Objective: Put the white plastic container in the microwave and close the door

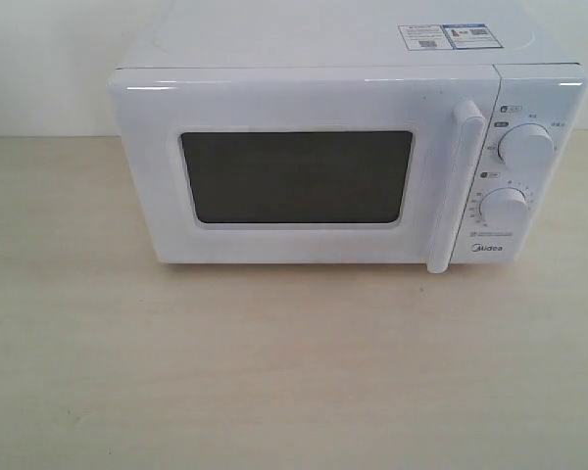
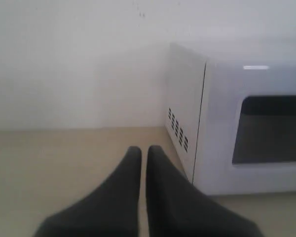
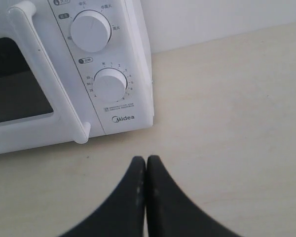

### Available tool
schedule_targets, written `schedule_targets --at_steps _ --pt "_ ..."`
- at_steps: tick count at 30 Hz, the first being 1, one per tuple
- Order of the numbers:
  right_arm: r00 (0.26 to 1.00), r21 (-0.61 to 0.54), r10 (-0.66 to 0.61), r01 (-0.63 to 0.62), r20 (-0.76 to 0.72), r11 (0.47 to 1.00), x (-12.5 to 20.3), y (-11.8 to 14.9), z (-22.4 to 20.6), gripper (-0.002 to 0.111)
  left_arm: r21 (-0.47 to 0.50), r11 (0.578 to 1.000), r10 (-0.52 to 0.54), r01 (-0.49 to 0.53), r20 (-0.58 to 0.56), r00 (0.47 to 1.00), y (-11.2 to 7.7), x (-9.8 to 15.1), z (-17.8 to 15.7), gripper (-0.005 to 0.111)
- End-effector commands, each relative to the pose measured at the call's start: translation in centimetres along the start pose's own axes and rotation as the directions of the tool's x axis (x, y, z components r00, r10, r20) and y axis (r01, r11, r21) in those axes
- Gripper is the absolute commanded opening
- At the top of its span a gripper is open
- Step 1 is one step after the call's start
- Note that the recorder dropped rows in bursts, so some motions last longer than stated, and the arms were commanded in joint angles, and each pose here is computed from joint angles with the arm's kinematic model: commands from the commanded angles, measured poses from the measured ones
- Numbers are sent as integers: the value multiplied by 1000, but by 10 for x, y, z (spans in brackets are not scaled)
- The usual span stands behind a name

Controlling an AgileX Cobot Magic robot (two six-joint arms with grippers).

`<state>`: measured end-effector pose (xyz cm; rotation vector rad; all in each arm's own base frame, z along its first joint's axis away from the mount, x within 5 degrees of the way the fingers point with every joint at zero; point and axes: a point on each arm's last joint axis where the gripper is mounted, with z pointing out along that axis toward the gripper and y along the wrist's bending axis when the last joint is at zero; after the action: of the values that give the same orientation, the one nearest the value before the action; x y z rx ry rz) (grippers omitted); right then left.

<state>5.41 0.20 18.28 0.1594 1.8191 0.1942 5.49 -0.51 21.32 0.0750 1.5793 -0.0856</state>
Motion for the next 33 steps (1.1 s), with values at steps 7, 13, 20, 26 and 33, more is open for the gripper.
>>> schedule_targets --at_steps 7,13,20,26,33 --pt "1000 -3 1 -1 17 1000 -1 0 -1 0 -9 999 -37 36 -74 997 0 16 1 4" --pt "1000 -3 1 -1 17 1000 -1 0 -1 0 -43 998 23 -34 -231 973 4 30 -1 4" --pt "1000 -3 1 -1 17 1000 -1 0 -1 0 -114 993 -39 14 -220 975 7 29 -1 4" --pt "1000 -3 1 -1 17 1000 -1 0 -1 0 -114 993 -39 14 -220 975 7 29 -1 4" --pt "1000 -3 1 -1 17 1000 -1 0 -1 0 -114 993 -37 11 -222 974 7 29 -1 4"
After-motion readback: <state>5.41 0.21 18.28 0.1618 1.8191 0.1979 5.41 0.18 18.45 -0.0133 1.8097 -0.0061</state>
